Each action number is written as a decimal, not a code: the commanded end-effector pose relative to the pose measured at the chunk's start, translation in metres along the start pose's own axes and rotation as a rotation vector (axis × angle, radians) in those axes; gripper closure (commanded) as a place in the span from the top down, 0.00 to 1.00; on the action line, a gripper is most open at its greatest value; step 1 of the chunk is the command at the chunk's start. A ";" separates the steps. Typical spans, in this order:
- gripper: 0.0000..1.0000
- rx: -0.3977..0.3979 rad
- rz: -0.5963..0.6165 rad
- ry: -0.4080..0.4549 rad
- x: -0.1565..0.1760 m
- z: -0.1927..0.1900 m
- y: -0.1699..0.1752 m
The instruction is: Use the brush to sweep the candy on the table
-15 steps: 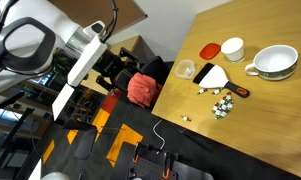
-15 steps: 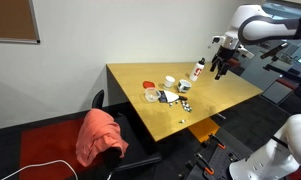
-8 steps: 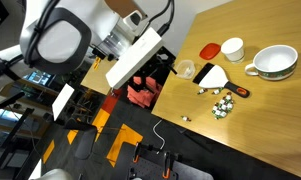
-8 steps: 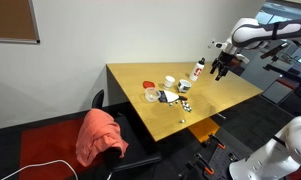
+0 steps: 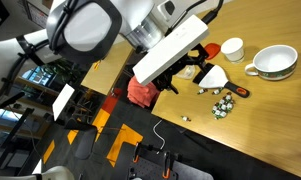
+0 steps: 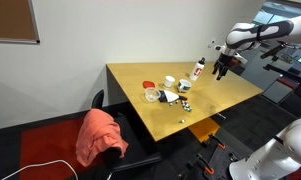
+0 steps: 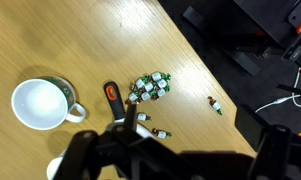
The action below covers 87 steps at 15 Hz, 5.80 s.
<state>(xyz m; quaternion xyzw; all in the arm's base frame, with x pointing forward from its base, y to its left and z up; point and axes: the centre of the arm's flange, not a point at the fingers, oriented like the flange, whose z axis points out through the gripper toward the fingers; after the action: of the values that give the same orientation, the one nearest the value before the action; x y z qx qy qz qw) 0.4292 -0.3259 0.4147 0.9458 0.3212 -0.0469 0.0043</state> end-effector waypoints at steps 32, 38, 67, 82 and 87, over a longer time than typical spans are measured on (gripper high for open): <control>1.00 0.042 -0.040 0.384 -0.005 0.218 0.112; 1.00 0.057 -0.054 0.375 0.007 0.239 0.114; 1.00 -0.017 -0.143 0.400 0.048 0.307 0.142; 0.16 -0.028 -0.162 0.399 0.045 0.312 0.136; 0.16 -0.059 -0.203 0.400 0.047 0.277 0.115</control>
<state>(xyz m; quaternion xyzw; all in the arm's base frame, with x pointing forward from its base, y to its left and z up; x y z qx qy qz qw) 0.5279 -0.4163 0.0981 0.9056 0.3943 0.1470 -0.0523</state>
